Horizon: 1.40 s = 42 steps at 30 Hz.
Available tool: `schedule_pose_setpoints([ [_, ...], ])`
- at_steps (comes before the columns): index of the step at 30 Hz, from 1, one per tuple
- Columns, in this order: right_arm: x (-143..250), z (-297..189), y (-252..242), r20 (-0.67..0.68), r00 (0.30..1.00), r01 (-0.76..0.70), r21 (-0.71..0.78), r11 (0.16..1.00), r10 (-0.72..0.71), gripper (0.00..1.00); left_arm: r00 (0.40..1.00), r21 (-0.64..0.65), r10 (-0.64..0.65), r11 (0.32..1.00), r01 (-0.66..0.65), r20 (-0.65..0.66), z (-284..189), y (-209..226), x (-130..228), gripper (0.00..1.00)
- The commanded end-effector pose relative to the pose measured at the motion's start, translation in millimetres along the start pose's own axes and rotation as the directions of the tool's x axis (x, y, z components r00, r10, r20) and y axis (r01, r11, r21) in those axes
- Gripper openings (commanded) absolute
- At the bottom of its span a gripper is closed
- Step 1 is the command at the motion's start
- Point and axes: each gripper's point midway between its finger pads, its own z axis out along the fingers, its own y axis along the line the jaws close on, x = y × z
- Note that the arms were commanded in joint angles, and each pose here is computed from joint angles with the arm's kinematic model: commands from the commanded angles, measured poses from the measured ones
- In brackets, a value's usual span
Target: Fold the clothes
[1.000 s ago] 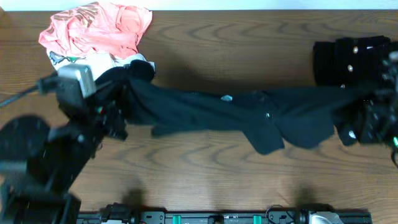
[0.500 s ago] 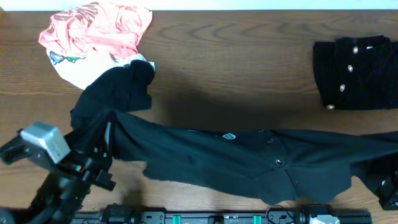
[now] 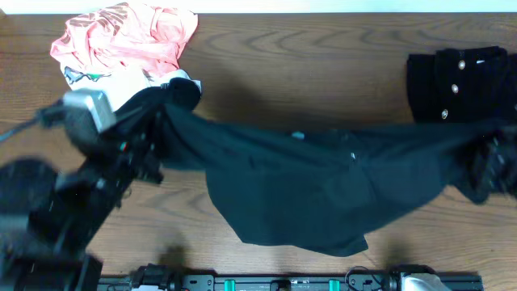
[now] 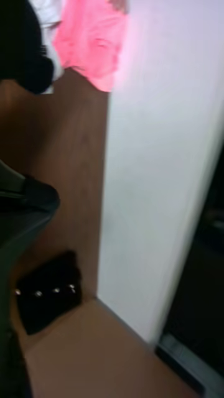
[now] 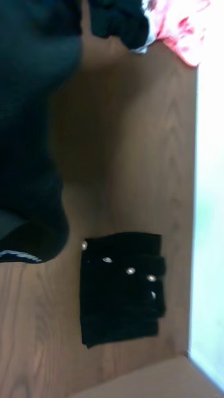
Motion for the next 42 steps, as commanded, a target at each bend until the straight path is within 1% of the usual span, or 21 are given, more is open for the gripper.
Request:
schedule_pose_setpoints([
  [1,-7.6,29.6,0.8,-0.061,0.998,-0.004,0.007,1.000,0.005,0.01,0.999,-0.028,-0.008,1.000,0.007,-0.035,23.3,12.8,-1.0,0.06],
  [5,-27.6,74.5,3.5,-0.094,0.995,0.018,0.002,1.000,-0.018,0.01,0.994,-0.058,-0.019,0.998,0.013,-0.111,65.4,34.4,8.7,0.06],
  [7,-38.8,103.5,4.7,-0.109,0.994,0.019,0.003,1.000,-0.018,0.01,0.991,-0.065,-0.025,0.998,0.017,-0.133,87.4,44.6,11.7,0.06],
  [11,-48.4,157.7,7.9,-0.158,0.987,0.018,-0.004,1.000,-0.019,0.01,0.985,-0.078,-0.041,0.997,0.028,-0.166,135.5,67.1,19.5,0.06],
  [17,-46.6,248.3,10.3,-0.248,0.969,0.021,-0.002,1.000,-0.021,0.01,0.981,-0.085,-0.051,0.996,0.036,-0.186,204.2,101.3,36.7,0.06],
  [20,-43.8,286.8,11.2,-0.271,0.962,0.022,-0.001,1.000,-0.021,0.01,0.981,-0.086,-0.052,0.996,0.037,-0.188,232.2,116.3,46.6,0.06],
  [29,-35.2,381.7,17.2,-0.278,0.960,0.015,-0.023,1.000,-0.021,0.01,0.983,-0.081,-0.046,0.996,0.032,-0.176,293.6,151.5,75.9,0.06],
  [30,-35.4,391.8,17.5,-0.270,0.963,0.015,-0.023,1.000,-0.021,0.01,0.985,-0.078,-0.042,0.997,0.029,-0.167,299.9,154.8,77.9,0.08],
  [31,-35.7,400.9,18.1,-0.262,0.965,0.014,-0.025,1.000,-0.020,0.25,0.987,-0.074,-0.037,0.997,0.026,-0.156,305.0,157.1,78.6,0.37],
  [32,-35.7,410.5,20.0,-0.254,0.967,0.012,-0.035,0.999,-0.021,0.72,0.989,-0.070,-0.032,0.997,0.022,-0.146,310.0,159.5,79.4,0.68],
  [33,-34.9,417.9,21.7,-0.250,0.968,0.010,-0.044,0.999,-0.020,0.99,0.991,-0.066,-0.027,0.998,0.018,-0.134,314.8,161.5,79.6,0.97],
  [37,-29.5,436.0,24.7,-0.253,0.967,0.005,-0.059,0.998,-0.020,0.99,0.993,-0.067,-0.021,0.998,0.013,-0.119,323.8,167.9,83.4,0.98],
  [40,-31.8,436.3,24.8,-0.244,0.970,0.006,-0.060,0.998,-0.021,0.99,0.992,-0.105,-0.027,0.994,0.014,-0.124,323.4,174.9,86.1,0.98],
  [42,-34.3,432.6,24.8,-0.238,0.971,0.006,-0.060,0.998,-0.020,0.99,0.991,-0.108,-0.031,0.994,0.016,-0.131,322.9,175.5,87.8,0.98],
])
